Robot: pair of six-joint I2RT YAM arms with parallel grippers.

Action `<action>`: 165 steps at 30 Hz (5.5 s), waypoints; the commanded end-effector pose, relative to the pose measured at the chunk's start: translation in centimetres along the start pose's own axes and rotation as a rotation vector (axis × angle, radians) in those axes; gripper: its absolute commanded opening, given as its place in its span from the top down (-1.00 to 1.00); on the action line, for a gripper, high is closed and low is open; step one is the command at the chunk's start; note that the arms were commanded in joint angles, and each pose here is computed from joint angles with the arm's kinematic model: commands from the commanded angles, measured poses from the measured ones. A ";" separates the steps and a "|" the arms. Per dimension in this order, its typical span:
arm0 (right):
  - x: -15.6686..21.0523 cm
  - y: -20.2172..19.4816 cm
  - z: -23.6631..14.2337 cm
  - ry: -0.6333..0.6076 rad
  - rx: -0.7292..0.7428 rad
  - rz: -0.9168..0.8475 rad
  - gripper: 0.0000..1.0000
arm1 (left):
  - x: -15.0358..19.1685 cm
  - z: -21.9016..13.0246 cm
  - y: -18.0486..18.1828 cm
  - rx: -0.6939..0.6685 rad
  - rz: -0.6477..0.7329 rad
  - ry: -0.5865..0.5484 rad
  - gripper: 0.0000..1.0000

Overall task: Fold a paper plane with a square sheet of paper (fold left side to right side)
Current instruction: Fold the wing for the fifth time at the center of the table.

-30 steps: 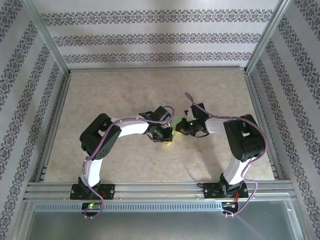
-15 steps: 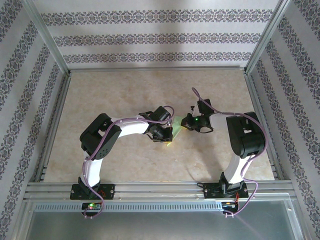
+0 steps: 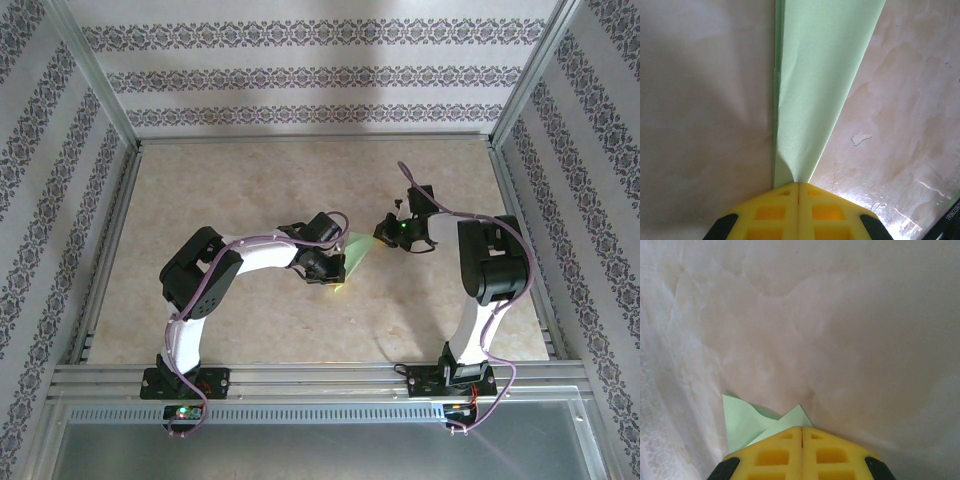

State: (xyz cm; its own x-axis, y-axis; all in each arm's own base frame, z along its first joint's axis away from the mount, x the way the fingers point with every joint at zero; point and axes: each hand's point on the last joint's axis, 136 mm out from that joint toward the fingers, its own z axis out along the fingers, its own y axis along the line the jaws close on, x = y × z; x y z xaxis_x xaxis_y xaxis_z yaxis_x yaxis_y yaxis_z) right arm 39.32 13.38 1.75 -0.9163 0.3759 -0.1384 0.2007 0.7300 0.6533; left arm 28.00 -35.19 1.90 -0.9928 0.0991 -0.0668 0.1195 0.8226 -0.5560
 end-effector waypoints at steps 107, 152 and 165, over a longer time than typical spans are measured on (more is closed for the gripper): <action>14.2 1.2 3.1 0.210 0.030 0.007 1.00 | 2.3 0.7 1.2 0.109 -0.137 0.082 0.91; 14.0 1.8 3.2 0.222 0.014 -0.013 1.00 | 8.4 -1.6 1.8 0.074 -0.149 0.106 0.95; 13.7 3.1 2.8 0.202 -0.022 -0.027 1.00 | 3.3 -5.0 -0.7 0.117 -0.084 -0.025 0.99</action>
State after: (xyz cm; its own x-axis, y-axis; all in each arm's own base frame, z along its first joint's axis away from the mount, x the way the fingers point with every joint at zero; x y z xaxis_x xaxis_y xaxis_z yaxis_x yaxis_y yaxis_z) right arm 28.93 23.49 1.52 -0.9777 0.2099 -0.0088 0.1366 0.6668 0.7326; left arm 23.89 -33.06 7.21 -0.9988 0.0094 -0.0473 0.0396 0.7198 -0.6931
